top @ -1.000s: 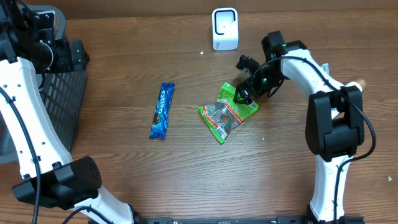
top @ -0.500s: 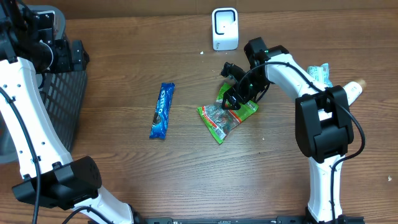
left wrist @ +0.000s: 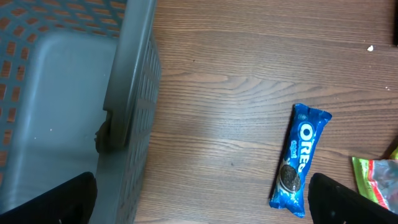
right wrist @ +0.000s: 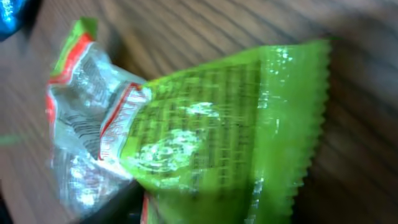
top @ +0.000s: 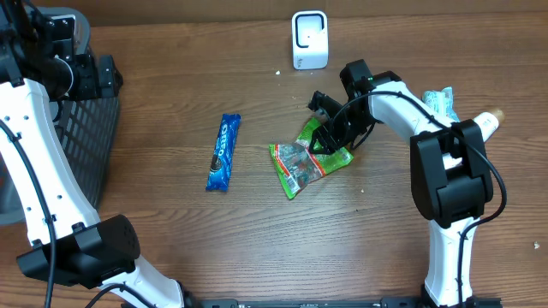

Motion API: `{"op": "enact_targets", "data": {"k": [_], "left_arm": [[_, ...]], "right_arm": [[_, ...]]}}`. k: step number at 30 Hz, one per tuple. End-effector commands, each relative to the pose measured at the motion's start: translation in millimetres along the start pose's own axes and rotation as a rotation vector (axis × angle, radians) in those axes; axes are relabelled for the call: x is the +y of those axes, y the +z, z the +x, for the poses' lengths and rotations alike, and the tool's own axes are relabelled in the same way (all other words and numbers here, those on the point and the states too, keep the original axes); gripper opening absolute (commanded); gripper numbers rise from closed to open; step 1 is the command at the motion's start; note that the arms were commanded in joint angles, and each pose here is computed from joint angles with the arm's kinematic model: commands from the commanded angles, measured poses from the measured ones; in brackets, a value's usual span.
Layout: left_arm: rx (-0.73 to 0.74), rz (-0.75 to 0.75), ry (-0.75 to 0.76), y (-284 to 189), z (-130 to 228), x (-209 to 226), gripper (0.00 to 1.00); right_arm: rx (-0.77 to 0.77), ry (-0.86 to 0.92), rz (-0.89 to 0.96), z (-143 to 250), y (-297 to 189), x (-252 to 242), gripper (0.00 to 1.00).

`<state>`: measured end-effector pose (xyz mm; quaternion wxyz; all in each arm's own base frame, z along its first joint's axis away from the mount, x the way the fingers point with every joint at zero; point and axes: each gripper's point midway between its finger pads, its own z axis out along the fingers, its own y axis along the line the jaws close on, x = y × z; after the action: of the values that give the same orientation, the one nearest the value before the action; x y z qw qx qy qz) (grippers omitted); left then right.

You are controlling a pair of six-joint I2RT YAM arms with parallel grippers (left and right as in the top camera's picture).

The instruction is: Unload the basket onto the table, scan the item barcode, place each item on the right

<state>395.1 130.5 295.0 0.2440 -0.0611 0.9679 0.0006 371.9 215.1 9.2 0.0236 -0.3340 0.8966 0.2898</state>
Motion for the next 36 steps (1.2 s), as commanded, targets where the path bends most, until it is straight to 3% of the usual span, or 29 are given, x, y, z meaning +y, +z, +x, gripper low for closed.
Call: {"op": "enact_targets", "data": {"k": [1,5,9,14,23,32,36], "left_arm": [[-0.022,0.010,0.032,-8.1,-1.9,-6.3,0.99],[-0.022,0.010,0.032,-8.1,-1.9,-6.3,1.00],[-0.022,0.010,0.032,-8.1,-1.9,-6.3,1.00],[-0.022,0.010,0.032,-8.1,-1.9,-6.3,1.00],[-0.022,0.010,0.032,-8.1,-1.9,-6.3,1.00],[-0.022,0.010,0.032,-8.1,-1.9,-6.3,0.99],[-0.022,0.010,0.032,-8.1,-1.8,-6.3,1.00]], "right_arm": [[0.169,0.194,0.050,54.3,38.6,-20.9,0.35],[0.189,0.288,0.052,59.5,37.5,-18.3,0.29],[0.210,0.408,0.052,63.9,35.2,-14.3,0.04],[0.159,0.456,-0.090,45.8,21.5,8.9,0.04],[-0.143,0.326,-0.379,-21.3,-41.5,61.6,0.04],[-0.343,0.215,-0.570,-46.0,-121.9,105.2,0.04],[-0.398,0.248,-0.684,-44.8,-153.0,110.2,0.04]]}}
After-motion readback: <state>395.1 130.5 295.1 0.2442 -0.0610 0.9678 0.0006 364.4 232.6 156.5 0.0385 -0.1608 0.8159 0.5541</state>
